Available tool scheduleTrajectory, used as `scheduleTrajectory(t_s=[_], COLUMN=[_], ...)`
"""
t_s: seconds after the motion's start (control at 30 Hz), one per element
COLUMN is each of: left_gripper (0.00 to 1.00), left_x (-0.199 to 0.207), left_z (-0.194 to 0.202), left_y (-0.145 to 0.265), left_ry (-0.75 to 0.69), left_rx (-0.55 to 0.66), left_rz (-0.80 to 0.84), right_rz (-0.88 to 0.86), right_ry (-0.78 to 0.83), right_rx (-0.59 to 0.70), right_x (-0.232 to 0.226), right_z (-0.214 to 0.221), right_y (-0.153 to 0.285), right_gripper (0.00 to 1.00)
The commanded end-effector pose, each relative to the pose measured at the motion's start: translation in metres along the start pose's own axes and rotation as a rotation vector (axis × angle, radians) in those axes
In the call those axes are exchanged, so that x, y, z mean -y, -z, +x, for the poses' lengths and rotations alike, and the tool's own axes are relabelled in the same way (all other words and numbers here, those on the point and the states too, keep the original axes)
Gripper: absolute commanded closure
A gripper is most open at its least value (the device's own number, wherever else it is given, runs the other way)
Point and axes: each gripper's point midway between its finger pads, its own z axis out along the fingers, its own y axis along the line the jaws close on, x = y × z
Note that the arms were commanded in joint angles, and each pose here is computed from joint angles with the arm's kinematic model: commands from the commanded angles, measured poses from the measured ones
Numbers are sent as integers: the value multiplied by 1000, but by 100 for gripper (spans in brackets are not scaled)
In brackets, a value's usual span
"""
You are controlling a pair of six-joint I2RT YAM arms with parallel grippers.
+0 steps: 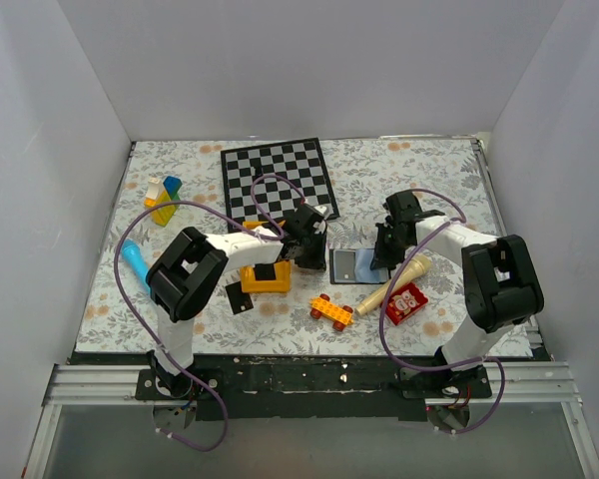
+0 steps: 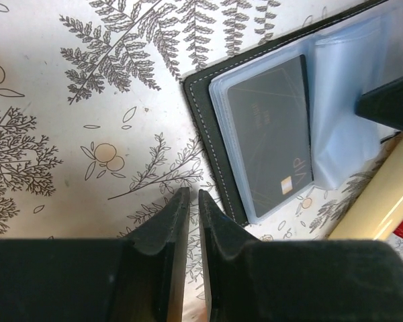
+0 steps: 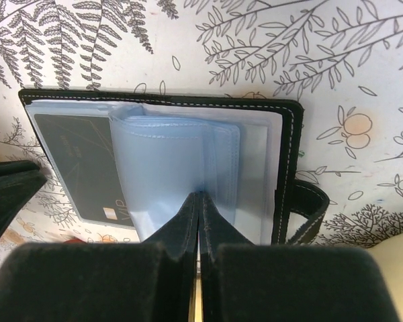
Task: Put the credit cards into the card holder
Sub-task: Insert the credit card into the card holder.
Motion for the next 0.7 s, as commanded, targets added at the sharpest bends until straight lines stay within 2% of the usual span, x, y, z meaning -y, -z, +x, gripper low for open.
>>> scheduleTrajectory(t_s=[0.0,0.67], left_gripper=[89,90], left_x=[2,14], left_z=[2,3], left_y=[-3,-7], left_ry=[-16,-32], left_rx=[-8,-31], left_rz=[16,76], right_rz=[-19,-120], right_ry=[22,103], right_rx=[-6,-35], right_x=[-11,-51], right_z=[-6,-3], right_y=[-3,-13], right_gripper=[99,99])
